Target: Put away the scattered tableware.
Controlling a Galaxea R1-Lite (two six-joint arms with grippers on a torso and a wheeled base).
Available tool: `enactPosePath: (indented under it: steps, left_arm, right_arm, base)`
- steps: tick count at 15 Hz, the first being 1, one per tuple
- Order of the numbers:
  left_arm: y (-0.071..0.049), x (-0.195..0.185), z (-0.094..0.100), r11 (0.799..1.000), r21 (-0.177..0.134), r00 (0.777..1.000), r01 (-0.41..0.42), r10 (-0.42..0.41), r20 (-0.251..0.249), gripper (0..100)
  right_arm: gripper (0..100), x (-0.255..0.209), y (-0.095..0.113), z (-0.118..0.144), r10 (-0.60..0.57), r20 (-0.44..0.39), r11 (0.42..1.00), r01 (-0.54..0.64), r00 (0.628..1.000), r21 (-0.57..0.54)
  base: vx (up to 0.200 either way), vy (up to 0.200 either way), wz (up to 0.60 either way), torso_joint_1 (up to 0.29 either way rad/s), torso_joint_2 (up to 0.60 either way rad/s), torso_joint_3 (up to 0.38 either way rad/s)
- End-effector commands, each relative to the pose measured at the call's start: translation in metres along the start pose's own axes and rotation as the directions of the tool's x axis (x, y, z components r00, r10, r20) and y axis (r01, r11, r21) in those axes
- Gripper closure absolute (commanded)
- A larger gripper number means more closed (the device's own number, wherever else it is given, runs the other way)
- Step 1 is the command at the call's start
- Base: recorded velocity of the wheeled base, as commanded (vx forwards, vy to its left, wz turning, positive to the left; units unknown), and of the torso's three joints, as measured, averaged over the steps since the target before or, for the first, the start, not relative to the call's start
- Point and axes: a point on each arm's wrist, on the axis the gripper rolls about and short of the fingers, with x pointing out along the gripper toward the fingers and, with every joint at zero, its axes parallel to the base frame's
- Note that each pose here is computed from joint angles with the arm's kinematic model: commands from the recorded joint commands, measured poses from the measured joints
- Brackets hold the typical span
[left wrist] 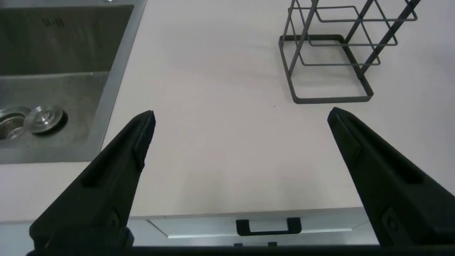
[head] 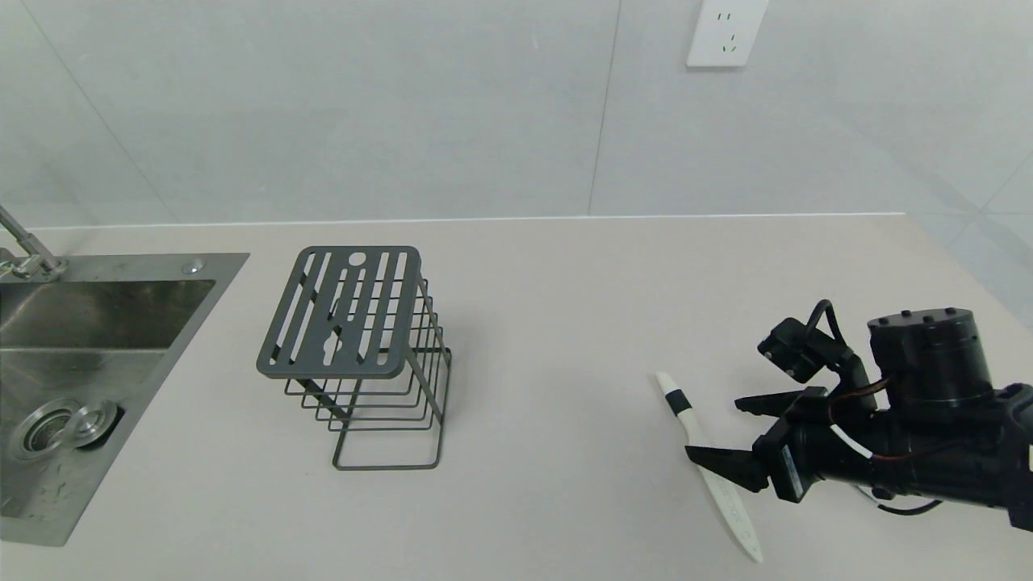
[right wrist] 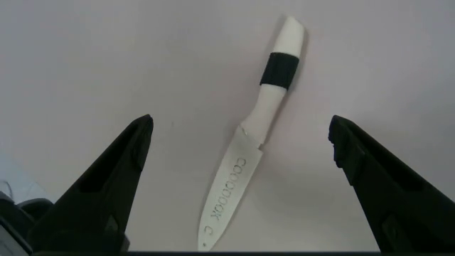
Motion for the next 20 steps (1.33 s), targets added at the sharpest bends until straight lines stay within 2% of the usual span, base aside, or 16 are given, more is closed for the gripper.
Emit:
enactPosePath:
  steps: [1,2,4,7,9,10,13,18,20]
  left_arm:
    - [0.000,0.000,0.000,1.000,0.000,1.000,-0.001,0.001,-0.001,0]
    - [0.000,0.000,0.000,1.000,0.000,1.000,-0.001,0.001,-0.001,0]
    - [0.000,0.000,0.000,1.000,0.009,1.000,0.001,-0.001,0.000,0]
    - [0.000,0.000,0.000,1.000,-0.003,1.000,-0.002,0.002,-0.001,0]
    - [0.000,0.000,0.000,1.000,-0.006,1.000,-0.002,0.002,-0.001,0]
    - [0.000,0.000,0.000,1.000,-0.006,1.000,-0.004,0.004,-0.003,0]
    - [0.000,0.000,0.000,1.000,-0.011,1.000,-0.004,0.004,-0.003,0]
    - [0.000,0.000,0.000,1.000,-0.011,1.000,-0.005,0.005,-0.003,0]
    - [0.000,0.000,0.000,1.000,-0.011,1.000,-0.005,0.005,-0.003,0]
  right_arm:
    - [0,-0.001,0.004,0.002,0.009,0.013,1.000,-0.009,1.000,-0.014]
    - [0,-0.007,0.005,0.004,0.006,0.039,1.000,-0.006,0.999,-0.016]
    - [0,-0.018,-0.011,0.005,-0.055,0.068,0.998,0.053,0.996,0.028]
    - [0,-0.013,-0.005,0.008,-0.039,0.059,0.999,0.039,0.998,0.004]
    - [0,-0.004,0.014,0.005,-0.025,0.005,0.999,0.025,1.000,-0.029]
    - [0,0.001,0.019,0.002,-0.020,-0.025,1.000,0.020,0.999,-0.012]
    - [0,0.017,0.018,-0.006,-0.137,-0.101,0.990,0.140,0.985,0.023]
    - [0,0.024,0.026,-0.013,-0.135,-0.143,0.990,0.141,0.980,0.031]
    - [0,0.023,0.033,-0.010,-0.155,-0.131,0.987,0.159,0.979,0.018]
  base:
    - [0.000,0.000,0.00,0.000,0.00,0.000]
    - [0.000,0.000,0.00,0.000,0.00,0.000]
    - [0.000,0.000,0.00,0.000,0.00,0.000]
    - [0.000,0.000,0.00,0.000,0.00,0.000]
    - [0.000,0.000,0.00,0.000,0.00,0.000]
    - [0.000,0.000,0.00,0.000,0.00,0.000]
    - [0.000,0.000,0.00,0.000,0.00,0.000]
    - [0.000,0.000,0.00,0.000,0.00,0.000]
    - [0.000,0.000,0.00,0.000,0.00,0.000]
